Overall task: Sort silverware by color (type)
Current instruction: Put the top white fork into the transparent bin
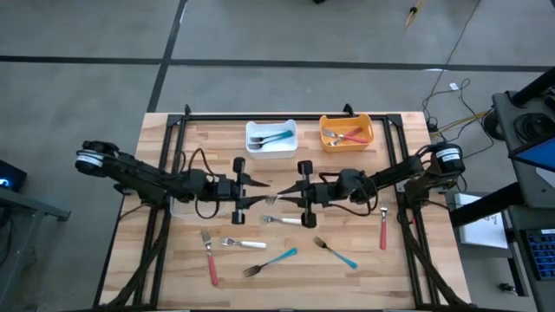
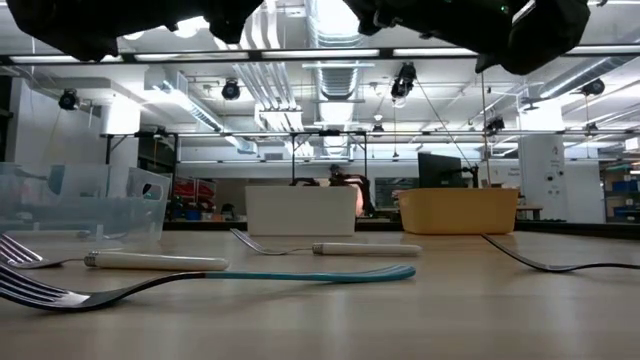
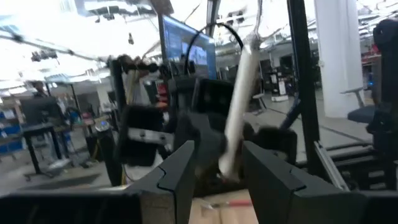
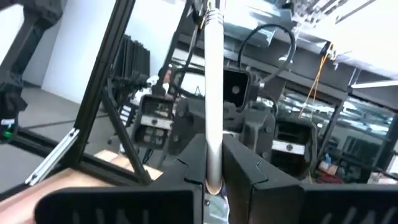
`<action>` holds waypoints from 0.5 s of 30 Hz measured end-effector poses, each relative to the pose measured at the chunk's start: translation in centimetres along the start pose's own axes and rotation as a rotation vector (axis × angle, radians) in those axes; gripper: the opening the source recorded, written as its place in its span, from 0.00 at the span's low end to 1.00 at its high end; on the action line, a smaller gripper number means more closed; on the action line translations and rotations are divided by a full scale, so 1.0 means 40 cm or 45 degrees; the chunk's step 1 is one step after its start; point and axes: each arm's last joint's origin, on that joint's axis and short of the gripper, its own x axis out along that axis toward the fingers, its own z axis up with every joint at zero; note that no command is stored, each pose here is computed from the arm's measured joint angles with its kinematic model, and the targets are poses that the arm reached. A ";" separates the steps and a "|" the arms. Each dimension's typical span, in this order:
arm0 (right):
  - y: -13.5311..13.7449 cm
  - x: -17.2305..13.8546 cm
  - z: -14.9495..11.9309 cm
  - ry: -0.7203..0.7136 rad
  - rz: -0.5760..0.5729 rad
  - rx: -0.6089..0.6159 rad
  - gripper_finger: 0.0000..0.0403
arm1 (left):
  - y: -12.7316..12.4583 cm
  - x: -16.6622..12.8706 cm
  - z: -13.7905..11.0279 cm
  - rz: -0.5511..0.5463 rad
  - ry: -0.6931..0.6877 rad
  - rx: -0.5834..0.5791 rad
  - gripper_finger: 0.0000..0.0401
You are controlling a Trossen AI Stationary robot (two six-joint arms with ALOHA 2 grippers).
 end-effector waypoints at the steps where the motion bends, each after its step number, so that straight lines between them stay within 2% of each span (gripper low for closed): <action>1: 0.000 0.000 -0.002 0.010 0.002 0.001 0.05 | 0.000 0.000 0.000 -0.001 0.001 -0.010 0.29; 7: 0.001 0.010 -0.033 0.062 -0.002 0.052 0.05 | 0.001 0.013 0.015 -0.013 -0.030 -0.026 0.29; 15: 0.000 0.019 -0.055 0.126 -0.088 0.006 0.05 | -0.003 0.018 0.020 -0.073 -0.039 0.000 0.27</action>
